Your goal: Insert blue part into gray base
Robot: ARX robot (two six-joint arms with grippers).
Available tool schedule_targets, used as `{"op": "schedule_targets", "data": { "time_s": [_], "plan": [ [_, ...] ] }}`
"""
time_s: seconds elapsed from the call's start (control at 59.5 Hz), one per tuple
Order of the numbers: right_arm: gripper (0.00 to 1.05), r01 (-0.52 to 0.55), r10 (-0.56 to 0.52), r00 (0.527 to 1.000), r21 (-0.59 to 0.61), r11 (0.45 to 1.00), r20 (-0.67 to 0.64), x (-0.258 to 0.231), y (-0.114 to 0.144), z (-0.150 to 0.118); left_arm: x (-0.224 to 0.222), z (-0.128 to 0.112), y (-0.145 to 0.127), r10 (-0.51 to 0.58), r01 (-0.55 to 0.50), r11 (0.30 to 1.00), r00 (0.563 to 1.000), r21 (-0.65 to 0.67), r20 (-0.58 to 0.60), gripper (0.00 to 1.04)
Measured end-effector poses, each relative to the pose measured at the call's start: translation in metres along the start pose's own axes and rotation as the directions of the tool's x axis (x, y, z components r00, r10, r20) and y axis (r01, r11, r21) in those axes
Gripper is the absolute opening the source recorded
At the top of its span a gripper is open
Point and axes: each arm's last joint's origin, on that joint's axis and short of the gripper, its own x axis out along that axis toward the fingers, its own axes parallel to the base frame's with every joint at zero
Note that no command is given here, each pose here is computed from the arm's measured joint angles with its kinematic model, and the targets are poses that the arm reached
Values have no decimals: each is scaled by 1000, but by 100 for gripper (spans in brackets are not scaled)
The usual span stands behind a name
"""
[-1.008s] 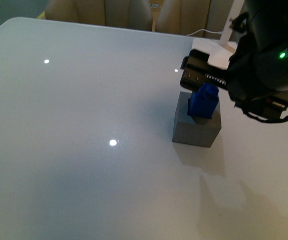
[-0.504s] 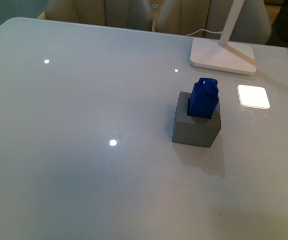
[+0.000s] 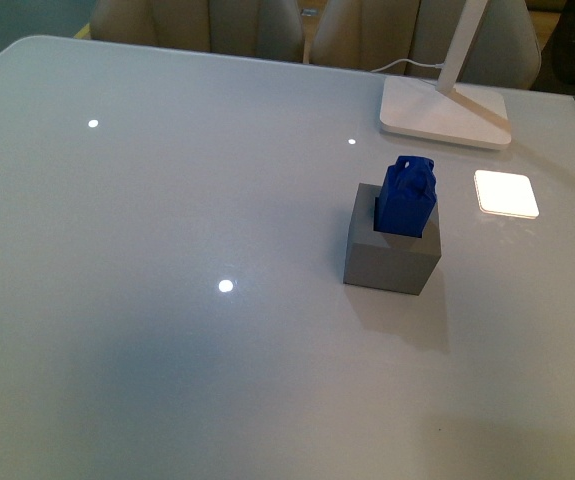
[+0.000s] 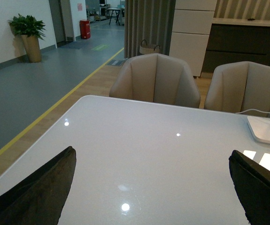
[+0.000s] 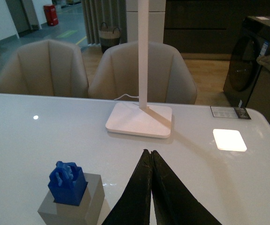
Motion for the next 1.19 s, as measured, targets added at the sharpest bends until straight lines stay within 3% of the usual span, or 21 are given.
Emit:
{"op": "schedule_targets", "data": {
  "time_s": [0.168,1.193],
  "plan": [
    [2,6,-6,1000,0,1000,-19,-13,-11,-9,0,0,0,0,0,1000,1000,0,0,97],
    [2,3,-3,1000,0,1000,24,-51,-11,3,0,0,0,0,0,1000,1000,0,0,97]
  ]
}}
